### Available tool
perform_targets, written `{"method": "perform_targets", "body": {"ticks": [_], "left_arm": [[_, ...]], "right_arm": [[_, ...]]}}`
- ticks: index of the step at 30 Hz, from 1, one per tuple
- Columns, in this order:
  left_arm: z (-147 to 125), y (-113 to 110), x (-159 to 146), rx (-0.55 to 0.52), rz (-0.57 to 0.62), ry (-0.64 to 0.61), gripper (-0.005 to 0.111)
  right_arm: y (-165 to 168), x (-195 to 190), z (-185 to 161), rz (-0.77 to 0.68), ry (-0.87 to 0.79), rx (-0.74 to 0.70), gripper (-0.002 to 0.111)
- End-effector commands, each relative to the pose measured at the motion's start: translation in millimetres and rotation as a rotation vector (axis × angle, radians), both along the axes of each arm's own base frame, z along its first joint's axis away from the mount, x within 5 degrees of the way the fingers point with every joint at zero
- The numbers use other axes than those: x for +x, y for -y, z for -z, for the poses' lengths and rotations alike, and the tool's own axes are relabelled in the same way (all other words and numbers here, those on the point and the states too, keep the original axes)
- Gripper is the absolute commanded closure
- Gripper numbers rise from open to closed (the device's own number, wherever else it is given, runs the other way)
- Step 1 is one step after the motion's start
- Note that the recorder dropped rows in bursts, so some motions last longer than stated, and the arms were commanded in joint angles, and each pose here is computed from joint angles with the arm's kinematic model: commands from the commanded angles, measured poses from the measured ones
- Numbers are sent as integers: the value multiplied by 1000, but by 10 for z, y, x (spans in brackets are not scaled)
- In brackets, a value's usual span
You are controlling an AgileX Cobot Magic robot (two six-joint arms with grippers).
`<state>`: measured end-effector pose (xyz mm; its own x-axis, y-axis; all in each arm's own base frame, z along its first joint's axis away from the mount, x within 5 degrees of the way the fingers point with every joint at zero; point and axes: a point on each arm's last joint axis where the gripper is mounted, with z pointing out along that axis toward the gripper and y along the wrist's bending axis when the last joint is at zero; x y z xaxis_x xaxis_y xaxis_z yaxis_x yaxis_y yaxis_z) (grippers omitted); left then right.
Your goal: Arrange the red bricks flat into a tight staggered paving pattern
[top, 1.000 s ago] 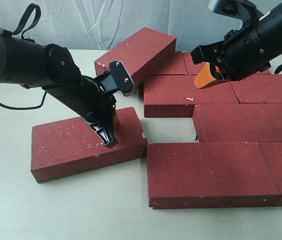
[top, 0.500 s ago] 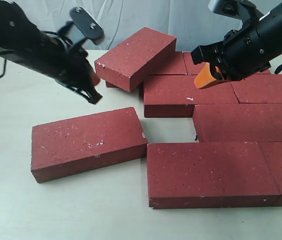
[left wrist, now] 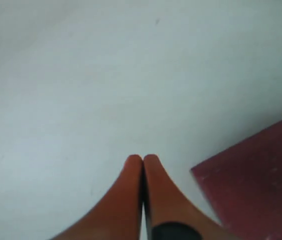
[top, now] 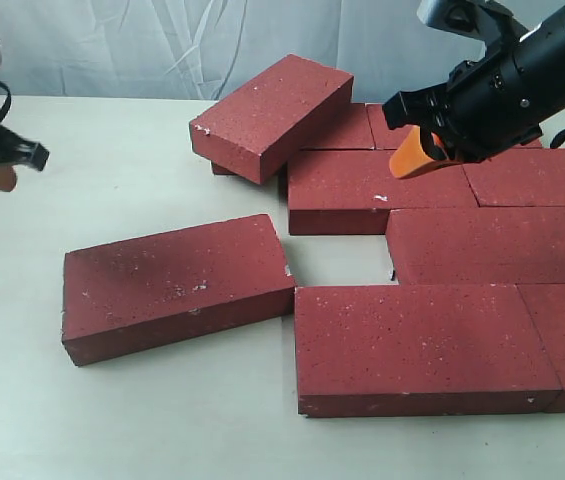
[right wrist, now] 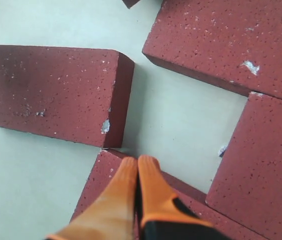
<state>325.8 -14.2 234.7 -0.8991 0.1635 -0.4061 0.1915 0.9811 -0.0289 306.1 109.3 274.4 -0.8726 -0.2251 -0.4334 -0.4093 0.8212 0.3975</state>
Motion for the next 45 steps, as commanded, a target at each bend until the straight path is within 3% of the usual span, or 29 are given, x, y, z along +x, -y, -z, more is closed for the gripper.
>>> {"method": "perform_targets", "body": {"ticks": [1,7,13,16,23,34,39,45], "left_arm": [[214,-114,-56,82,-17,-175,107],[566,-5,-58,81,87,-361,107],[781,274,-72,27,285,-438,107],[836,312,-69,24,301,-451,107],[855,340,24,3,272,-358,107],[827,440,124,-81,332,-221,107],[818,434,186,-70,309,-157,107],[796,485,244,-151,226,-103,107]], "right_arm": [[5,-6,-44,-5,11,5,109],[5,-8,-44,-6,9,5,109],[5,-6,-44,-5,11,5,109],[5,-6,-44,-5,11,5,109],[5,-6,-44,-5,11,5,109],[5,-6,-44,-5,11,5,109],[5,-6,-44,-5,11,5,109],[5,-6,-44,-5,11,5,109]]}}
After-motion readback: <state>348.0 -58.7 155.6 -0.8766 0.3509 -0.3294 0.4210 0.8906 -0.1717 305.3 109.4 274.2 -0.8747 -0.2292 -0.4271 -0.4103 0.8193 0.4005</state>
